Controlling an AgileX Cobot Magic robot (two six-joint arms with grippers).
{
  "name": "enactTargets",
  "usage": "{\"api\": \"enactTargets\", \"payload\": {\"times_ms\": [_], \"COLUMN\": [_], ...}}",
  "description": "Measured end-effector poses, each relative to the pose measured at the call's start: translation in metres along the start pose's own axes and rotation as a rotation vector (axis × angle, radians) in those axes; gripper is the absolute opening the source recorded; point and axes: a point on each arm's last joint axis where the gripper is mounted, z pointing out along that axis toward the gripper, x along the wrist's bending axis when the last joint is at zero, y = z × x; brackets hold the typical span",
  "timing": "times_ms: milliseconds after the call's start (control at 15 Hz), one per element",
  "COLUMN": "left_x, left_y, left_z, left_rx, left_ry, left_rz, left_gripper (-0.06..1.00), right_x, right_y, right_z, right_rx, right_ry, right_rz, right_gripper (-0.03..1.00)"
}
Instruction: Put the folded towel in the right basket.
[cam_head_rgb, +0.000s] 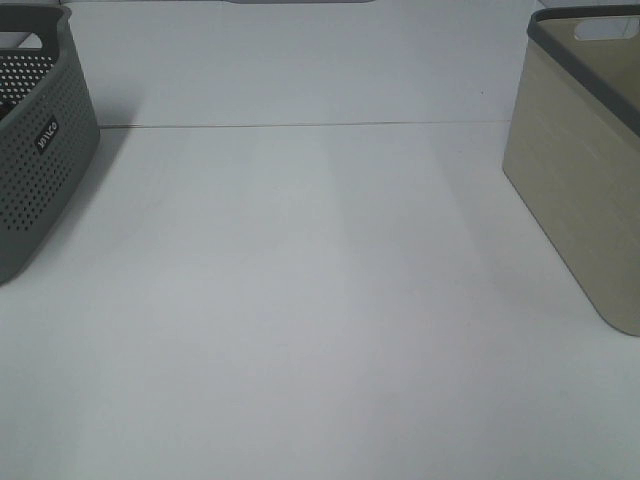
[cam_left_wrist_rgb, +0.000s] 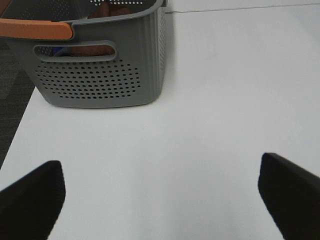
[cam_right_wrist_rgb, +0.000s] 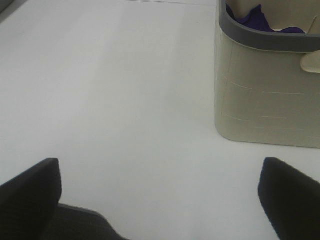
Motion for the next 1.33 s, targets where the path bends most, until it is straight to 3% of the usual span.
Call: {"api": "enactTargets", "payload": {"times_ms": [133,467,1333], "left_x": [0.0,0.0,0.0], "left_y": [0.0,0.0,0.0], "left_z": [0.0,0.0,0.0], "left_rx": [0.0,0.0,0.0], "left_ry": [0.0,0.0,0.0], "left_rz": [0.0,0.0,0.0], "left_gripper": [0.99,0.99,0.99], "right_x": [-0.0002,0.001,0.0016], "right_y": [0.0,-0.0003,-0.0003], "right_z": [0.0,-0.0009,-0.0008], "right_rx": [-0.001,-0.011,-0.012], "right_ry": [-0.017,-0.199,-0.203], "right_rz": [0.005,0.098,0.107], "right_gripper": [0.98,0.98,0.98]}}
